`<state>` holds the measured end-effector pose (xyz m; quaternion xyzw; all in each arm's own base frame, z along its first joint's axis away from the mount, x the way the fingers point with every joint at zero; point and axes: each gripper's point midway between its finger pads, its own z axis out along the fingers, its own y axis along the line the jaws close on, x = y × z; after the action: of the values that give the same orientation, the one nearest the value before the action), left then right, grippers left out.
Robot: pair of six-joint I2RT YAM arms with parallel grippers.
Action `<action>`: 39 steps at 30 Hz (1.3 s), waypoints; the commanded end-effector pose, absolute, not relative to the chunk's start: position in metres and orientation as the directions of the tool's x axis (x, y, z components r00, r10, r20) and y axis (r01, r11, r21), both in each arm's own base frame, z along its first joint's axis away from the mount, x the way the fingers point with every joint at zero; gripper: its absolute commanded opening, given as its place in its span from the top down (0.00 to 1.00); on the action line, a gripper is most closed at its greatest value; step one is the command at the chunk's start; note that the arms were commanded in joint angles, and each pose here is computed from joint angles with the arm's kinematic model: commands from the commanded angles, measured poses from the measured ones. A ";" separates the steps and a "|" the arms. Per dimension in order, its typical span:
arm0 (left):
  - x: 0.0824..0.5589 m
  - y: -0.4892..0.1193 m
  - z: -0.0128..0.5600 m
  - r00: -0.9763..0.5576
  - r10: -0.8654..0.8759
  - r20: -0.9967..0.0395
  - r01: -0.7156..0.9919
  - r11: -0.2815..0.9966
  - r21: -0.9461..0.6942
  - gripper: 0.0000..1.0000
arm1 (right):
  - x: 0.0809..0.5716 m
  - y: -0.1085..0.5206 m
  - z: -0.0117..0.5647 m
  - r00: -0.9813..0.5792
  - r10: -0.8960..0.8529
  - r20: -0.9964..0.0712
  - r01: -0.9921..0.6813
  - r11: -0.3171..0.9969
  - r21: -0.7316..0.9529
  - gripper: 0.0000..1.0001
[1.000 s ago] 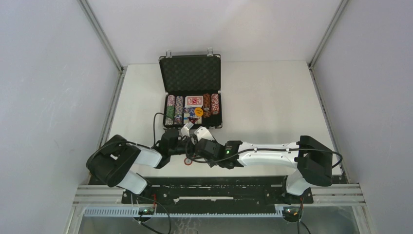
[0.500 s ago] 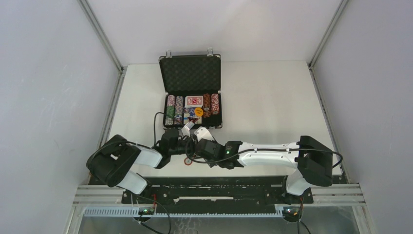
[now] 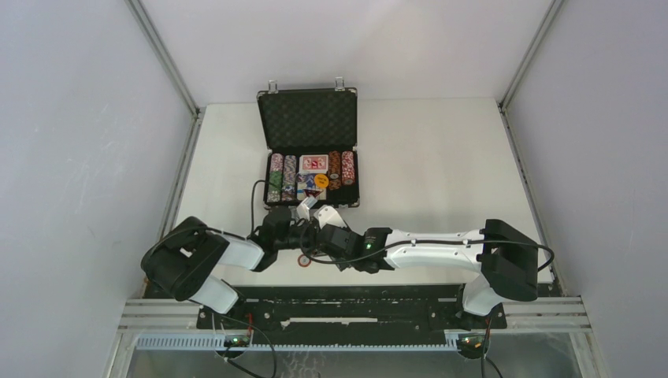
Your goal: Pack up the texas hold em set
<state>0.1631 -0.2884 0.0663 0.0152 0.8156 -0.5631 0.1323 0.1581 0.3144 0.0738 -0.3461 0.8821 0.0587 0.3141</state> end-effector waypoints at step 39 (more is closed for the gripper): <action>0.338 -0.256 0.153 -0.417 0.333 -0.846 0.820 0.539 -0.192 1.00 | 0.242 0.227 0.165 -0.609 -0.153 -0.779 -0.430 0.888 0.162 0.69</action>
<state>0.3407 -0.2584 0.1666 0.2511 0.8031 -0.3538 0.4084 0.2326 0.2237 0.1596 -0.1620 0.8888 0.1545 0.4000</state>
